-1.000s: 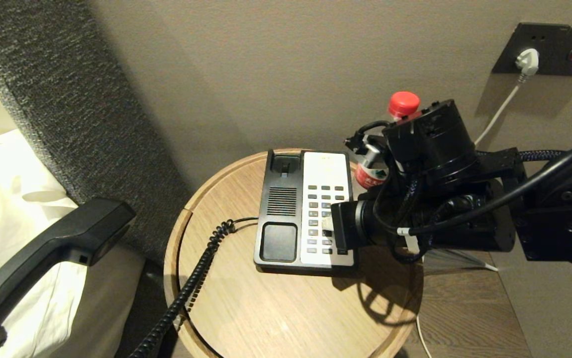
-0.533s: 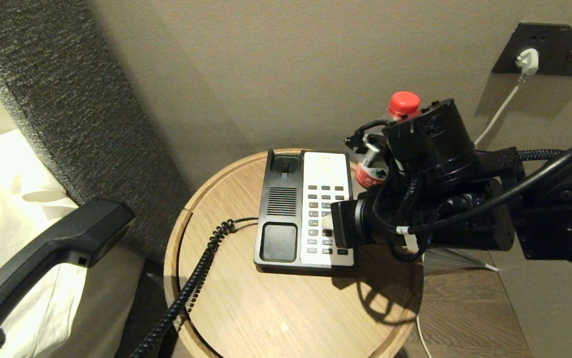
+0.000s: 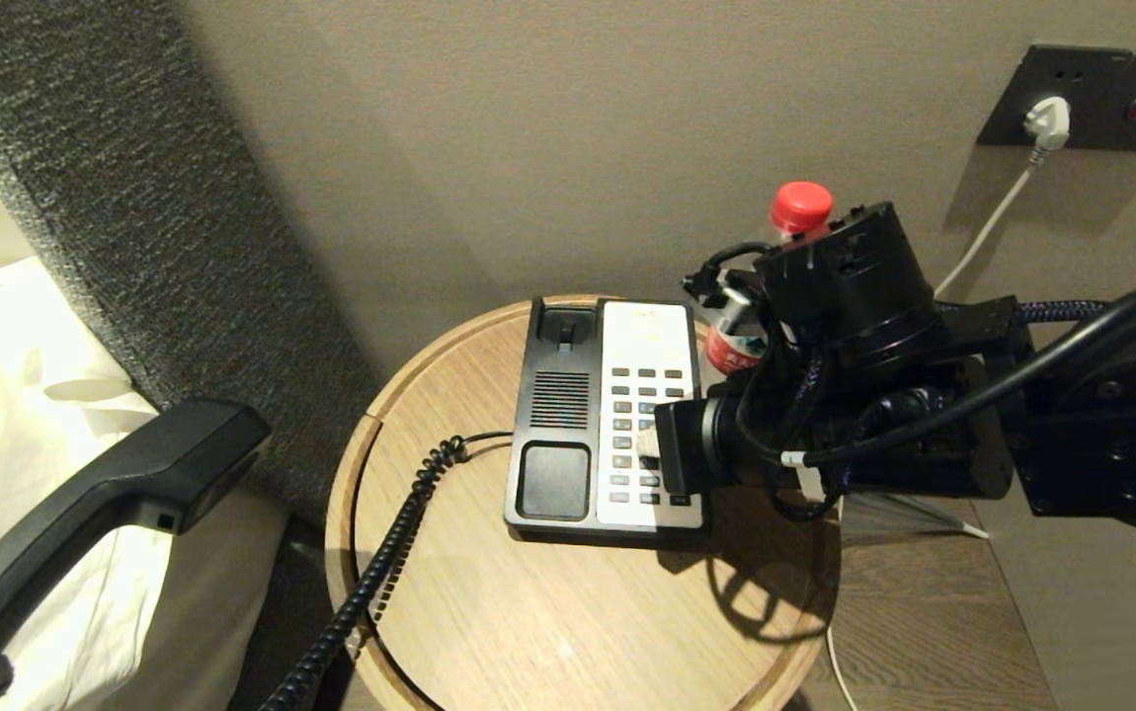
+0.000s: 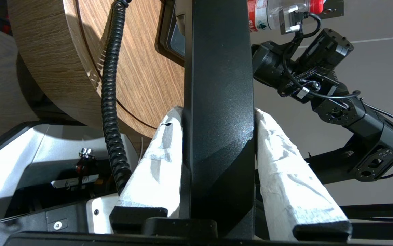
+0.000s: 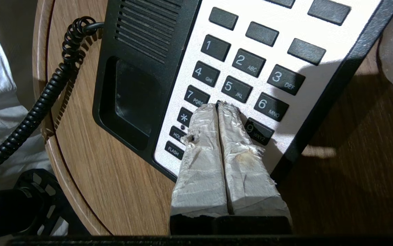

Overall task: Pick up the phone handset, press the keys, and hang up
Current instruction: Dial the number

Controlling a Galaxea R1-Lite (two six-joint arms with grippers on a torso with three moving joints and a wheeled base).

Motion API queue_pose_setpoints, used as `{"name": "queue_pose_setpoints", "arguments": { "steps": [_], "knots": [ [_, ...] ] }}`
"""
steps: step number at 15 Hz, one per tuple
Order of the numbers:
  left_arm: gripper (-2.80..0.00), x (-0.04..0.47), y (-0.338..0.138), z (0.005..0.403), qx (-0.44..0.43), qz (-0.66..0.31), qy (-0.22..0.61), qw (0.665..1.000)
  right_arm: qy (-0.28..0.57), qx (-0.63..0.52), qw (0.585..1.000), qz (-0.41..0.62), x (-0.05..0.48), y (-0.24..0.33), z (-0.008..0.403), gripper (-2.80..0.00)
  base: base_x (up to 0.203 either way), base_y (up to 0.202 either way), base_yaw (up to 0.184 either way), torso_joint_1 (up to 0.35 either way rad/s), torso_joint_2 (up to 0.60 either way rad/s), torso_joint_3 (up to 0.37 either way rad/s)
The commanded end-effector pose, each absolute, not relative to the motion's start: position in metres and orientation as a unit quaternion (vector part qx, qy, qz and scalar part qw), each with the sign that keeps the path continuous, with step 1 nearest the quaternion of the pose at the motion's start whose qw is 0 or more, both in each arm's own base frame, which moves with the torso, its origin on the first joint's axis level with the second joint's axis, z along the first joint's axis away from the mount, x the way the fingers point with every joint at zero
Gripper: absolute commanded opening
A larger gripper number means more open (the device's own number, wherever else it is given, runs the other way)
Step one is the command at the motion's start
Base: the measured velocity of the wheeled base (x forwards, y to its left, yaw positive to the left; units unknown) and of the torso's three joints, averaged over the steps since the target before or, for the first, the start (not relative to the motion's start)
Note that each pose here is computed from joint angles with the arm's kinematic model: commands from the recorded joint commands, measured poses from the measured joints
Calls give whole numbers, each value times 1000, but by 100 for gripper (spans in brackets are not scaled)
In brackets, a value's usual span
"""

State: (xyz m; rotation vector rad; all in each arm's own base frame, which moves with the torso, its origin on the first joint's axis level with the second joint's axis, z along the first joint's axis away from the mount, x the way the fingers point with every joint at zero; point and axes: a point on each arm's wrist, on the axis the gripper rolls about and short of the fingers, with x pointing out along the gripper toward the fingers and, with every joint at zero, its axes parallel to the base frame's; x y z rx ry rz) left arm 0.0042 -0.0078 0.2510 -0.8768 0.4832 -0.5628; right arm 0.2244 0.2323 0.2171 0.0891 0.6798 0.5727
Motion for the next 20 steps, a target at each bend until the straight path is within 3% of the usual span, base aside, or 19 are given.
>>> {"name": "queue_pose_setpoints", "arguments": {
  "steps": [1, 11, 20],
  "knots": [
    [-280, 4, -8, 251, -417, -266, 230, 838, 333, 42, 901, 274, 225, 232, 214, -280, 0, 0, 0, 0, 0, 0],
    [-280, 4, -8, 250, -417, -266, 231, 838, 309, 59, 906, 284, 214, 221, 236, -280, 0, 0, 0, 0, 0, 0],
    [-280, 4, -8, 249, -417, -265, 231, 838, 335, 47, 899, 278, 212, 222, 220, -280, 0, 0, 0, 0, 0, 0]
  ]
}}
